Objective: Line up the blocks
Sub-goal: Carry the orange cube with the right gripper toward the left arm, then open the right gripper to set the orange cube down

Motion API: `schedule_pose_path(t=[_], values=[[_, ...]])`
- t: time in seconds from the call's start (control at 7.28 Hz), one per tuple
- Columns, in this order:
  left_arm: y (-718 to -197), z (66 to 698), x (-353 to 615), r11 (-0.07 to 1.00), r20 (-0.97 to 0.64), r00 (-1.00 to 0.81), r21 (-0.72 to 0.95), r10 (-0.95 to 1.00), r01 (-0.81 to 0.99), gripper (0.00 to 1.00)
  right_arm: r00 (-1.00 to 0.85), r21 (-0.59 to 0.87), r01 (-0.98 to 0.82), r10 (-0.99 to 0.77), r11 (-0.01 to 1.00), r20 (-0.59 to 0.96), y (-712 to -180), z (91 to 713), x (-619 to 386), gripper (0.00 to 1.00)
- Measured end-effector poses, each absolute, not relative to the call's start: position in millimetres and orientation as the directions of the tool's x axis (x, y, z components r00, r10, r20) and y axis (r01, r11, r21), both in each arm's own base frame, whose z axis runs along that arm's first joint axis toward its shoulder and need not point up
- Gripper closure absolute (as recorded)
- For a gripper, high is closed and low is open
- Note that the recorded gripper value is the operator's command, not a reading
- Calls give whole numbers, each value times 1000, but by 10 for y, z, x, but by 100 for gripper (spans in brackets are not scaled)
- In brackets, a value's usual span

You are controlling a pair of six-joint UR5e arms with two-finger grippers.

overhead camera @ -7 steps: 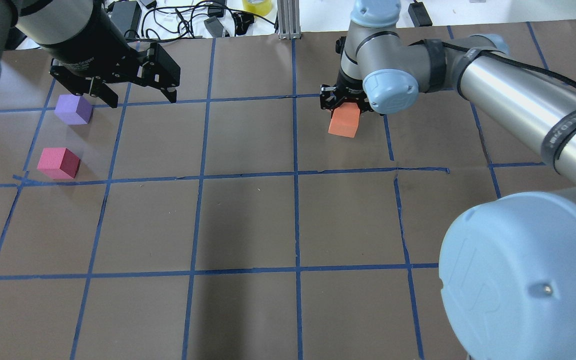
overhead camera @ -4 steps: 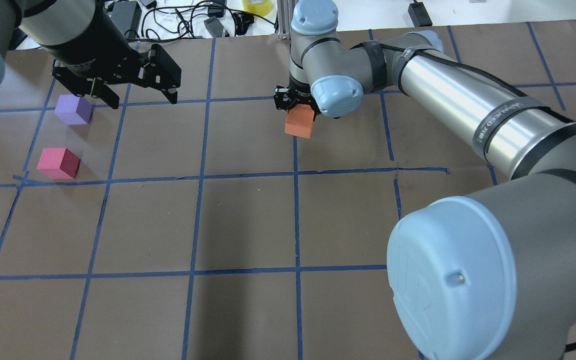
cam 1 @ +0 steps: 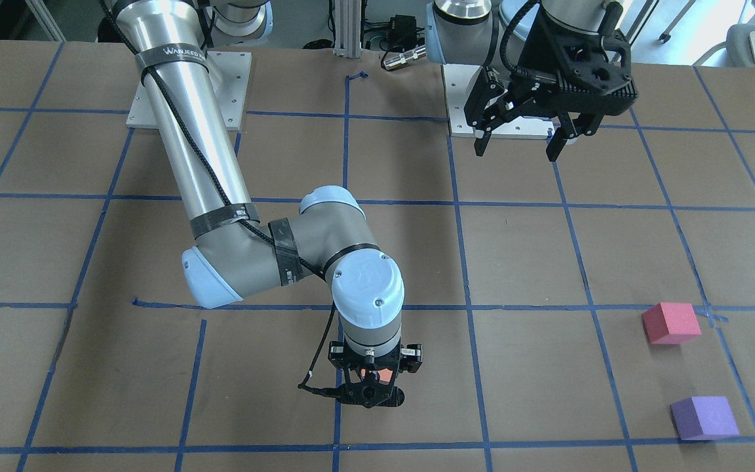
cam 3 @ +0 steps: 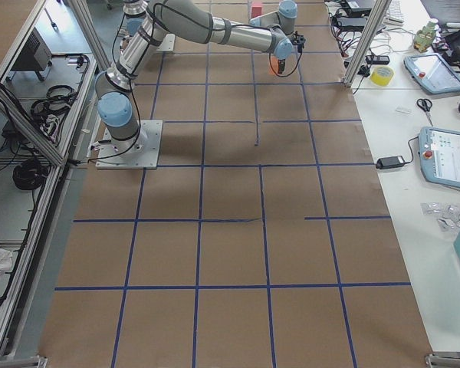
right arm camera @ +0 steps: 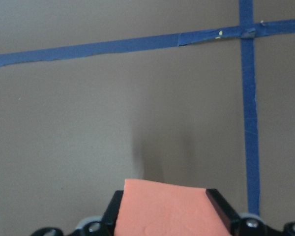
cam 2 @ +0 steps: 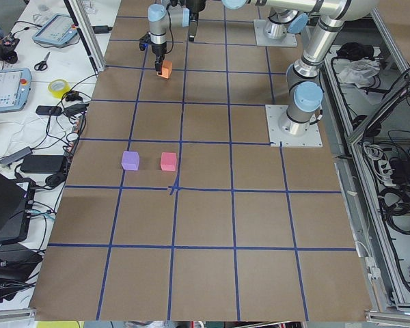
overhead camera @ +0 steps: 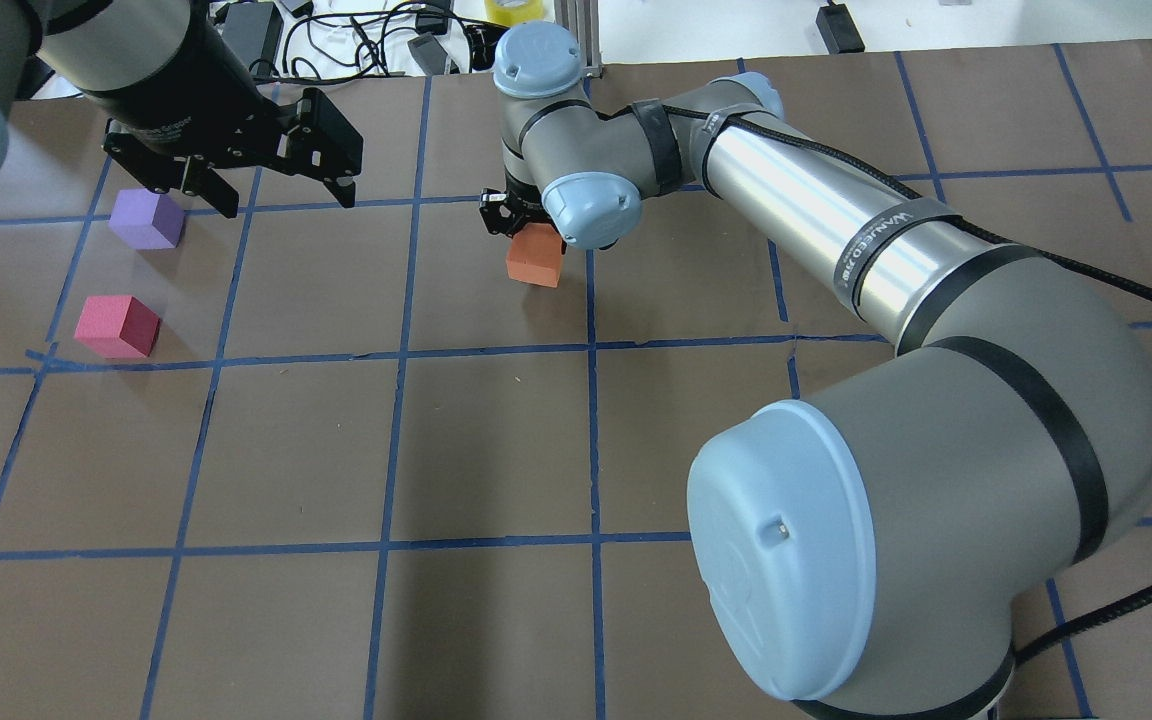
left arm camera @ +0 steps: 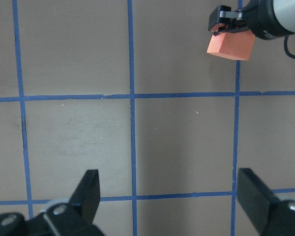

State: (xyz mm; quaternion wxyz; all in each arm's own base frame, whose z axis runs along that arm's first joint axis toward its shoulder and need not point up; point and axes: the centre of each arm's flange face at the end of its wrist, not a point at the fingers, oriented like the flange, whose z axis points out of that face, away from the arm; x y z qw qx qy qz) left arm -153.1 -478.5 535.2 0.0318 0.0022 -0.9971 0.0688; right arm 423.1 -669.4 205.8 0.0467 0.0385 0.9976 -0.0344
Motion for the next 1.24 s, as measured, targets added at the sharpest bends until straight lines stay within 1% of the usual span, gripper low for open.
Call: schedule_pose_path(t=[0.14, 0.41, 0.69, 0.96, 1.24], values=[[-4789, 5347, -1532, 991, 64, -998, -136, 0, -9, 0, -993, -61, 79, 73, 995, -96, -6701, 1992, 4285, 0], [-4777, 5361, -1535, 990, 65, -998, -139, 2, -7, 0, -993, -64, 80, 74, 995, -92, -6705, 1974, 4313, 0], [-4780, 5364, -1539, 990, 65, -998, -139, 3, -6, 0, -991, -75, 87, 78, 993, -108, -6675, 2153, 4342, 0], [-4802, 5330, -1540, 991, 64, -998, -132, 3, -5, 0, -988, -74, 98, 88, 992, -124, -6577, 2653, 4279, 0], [-4804, 5323, -1540, 991, 64, -998, -131, 3, -5, 0, -987, -84, 112, 101, 990, -122, -6516, 3302, 3927, 0]])
